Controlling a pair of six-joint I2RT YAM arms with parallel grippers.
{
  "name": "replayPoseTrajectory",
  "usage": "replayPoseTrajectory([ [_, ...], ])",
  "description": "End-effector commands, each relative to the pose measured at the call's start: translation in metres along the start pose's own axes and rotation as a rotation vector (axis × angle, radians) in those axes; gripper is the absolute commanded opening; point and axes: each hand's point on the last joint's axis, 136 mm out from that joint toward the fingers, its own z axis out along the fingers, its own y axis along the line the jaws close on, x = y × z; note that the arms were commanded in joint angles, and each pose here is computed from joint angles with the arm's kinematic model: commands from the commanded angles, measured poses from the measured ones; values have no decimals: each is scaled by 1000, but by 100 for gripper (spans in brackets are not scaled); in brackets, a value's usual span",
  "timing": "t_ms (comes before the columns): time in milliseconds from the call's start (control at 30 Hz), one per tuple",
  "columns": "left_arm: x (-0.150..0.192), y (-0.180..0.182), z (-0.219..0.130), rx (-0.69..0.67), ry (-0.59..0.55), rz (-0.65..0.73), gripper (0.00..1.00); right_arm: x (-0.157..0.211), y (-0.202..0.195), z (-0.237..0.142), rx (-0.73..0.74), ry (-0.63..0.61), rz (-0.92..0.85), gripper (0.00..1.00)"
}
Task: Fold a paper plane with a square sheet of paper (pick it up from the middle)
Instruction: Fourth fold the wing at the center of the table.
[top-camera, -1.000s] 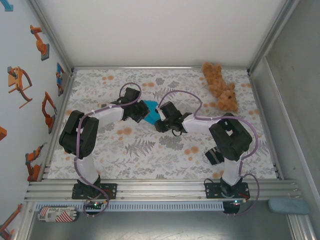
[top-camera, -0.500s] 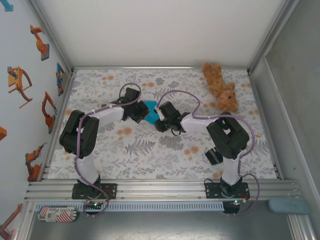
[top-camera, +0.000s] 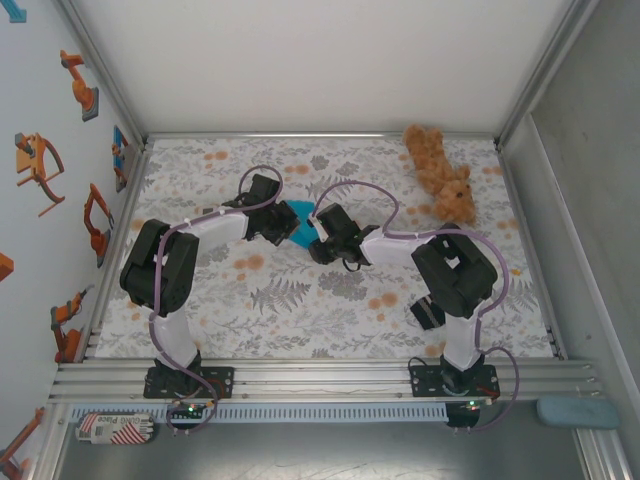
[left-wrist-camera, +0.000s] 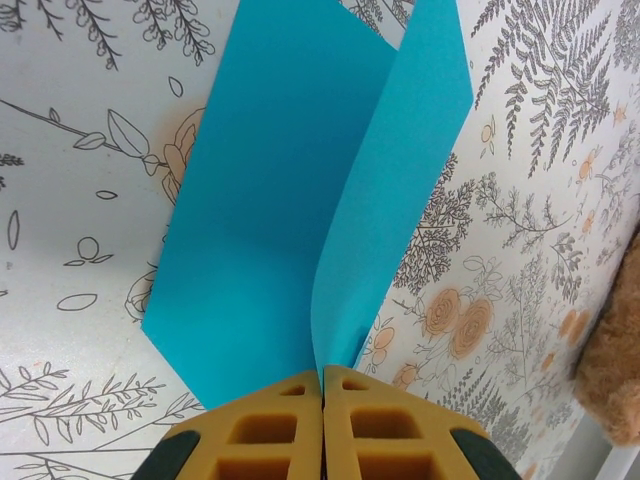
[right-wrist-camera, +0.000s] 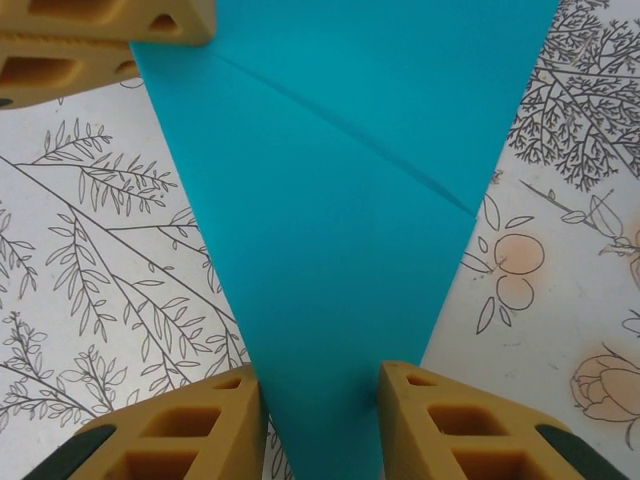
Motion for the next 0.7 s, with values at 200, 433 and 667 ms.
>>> replayPoseTrajectory([
  [200,-1,-7,-4,-1,20,-29,8,-14,-1,0,47,-48,-70,34],
  [433,0,-10,-5,1,41,-52,8,-19,-1,-6,55,-97,-122,33],
  [667,-1,-12,-5,12,44,-65,9,-16,-4,-3,70,-91,-132,28],
])
